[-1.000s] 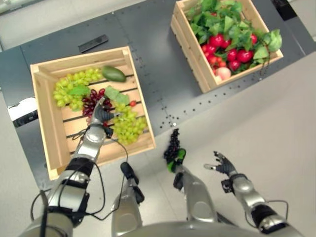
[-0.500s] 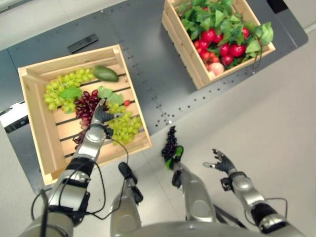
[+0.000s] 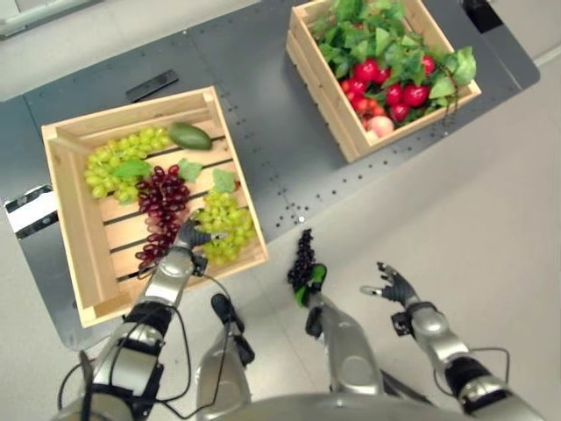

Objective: Pick up the fruits from the basket on one side to the basket on the other side

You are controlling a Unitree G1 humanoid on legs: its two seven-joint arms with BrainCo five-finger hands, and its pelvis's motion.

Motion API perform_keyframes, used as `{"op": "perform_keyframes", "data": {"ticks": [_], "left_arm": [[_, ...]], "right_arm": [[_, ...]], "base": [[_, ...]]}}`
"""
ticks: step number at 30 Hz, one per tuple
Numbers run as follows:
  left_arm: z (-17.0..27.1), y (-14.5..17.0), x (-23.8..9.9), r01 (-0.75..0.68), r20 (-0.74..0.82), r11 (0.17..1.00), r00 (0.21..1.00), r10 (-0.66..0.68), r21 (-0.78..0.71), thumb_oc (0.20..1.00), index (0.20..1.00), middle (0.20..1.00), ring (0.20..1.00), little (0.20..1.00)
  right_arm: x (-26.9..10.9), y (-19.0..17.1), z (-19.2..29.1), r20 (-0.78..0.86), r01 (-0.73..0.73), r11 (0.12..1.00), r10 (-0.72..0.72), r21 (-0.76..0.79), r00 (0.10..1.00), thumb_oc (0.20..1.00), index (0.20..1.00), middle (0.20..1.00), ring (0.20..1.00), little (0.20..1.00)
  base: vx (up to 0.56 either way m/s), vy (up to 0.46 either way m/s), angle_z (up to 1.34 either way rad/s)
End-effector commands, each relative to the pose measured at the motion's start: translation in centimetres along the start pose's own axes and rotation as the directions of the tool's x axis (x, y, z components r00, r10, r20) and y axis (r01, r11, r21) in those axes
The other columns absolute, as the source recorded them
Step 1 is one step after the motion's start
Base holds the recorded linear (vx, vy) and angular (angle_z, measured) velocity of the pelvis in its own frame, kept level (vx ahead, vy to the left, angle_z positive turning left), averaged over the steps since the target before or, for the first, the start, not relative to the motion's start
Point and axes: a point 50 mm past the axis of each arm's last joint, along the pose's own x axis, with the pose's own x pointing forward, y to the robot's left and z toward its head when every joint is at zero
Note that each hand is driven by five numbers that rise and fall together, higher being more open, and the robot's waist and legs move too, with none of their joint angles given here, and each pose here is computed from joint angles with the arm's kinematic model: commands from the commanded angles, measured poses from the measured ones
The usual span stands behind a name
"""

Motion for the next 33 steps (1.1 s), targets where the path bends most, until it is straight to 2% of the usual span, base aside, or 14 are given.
{"op": "perform_keyframes", "data": {"ticks": [1, 13, 33], "left_arm": [[-0.8, -2.4, -0.4, 0.097, -0.019, 0.995, 0.995, -0.097, 0.011, 1.000, 1.000, 1.000, 1.000, 1.000], [-1.3, -4.0, -0.6, 0.143, -0.047, 0.988, 0.989, -0.141, 0.052, 1.000, 1.000, 1.000, 1.000, 1.000], [5.7, -6.4, 1.6, 0.135, 0.097, 0.985, 0.985, -0.145, 0.104, 1.000, 1.000, 1.000, 1.000, 1.000]], "right_arm": [[0.3, -0.4, 0.5, 0.007, 0.007, 1.000, -0.007, -0.017, 1.000, 1.000, 1.000, 1.000, 1.000, 1.000], [0.7, 0.0, 2.3, 0.069, -0.003, 1.000, 0.004, -0.023, 0.998, 1.000, 1.000, 1.000, 1.000, 1.000], [1.2, 1.7, 4.8, 0.157, -0.048, 0.996, 0.059, -0.068, 0.986, 1.000, 1.000, 1.000, 1.000, 1.000]], "base": [[0.00, 0.000, 0.00], [0.00, 0.000, 0.00], [0.00, 0.000, 0.00]]}}
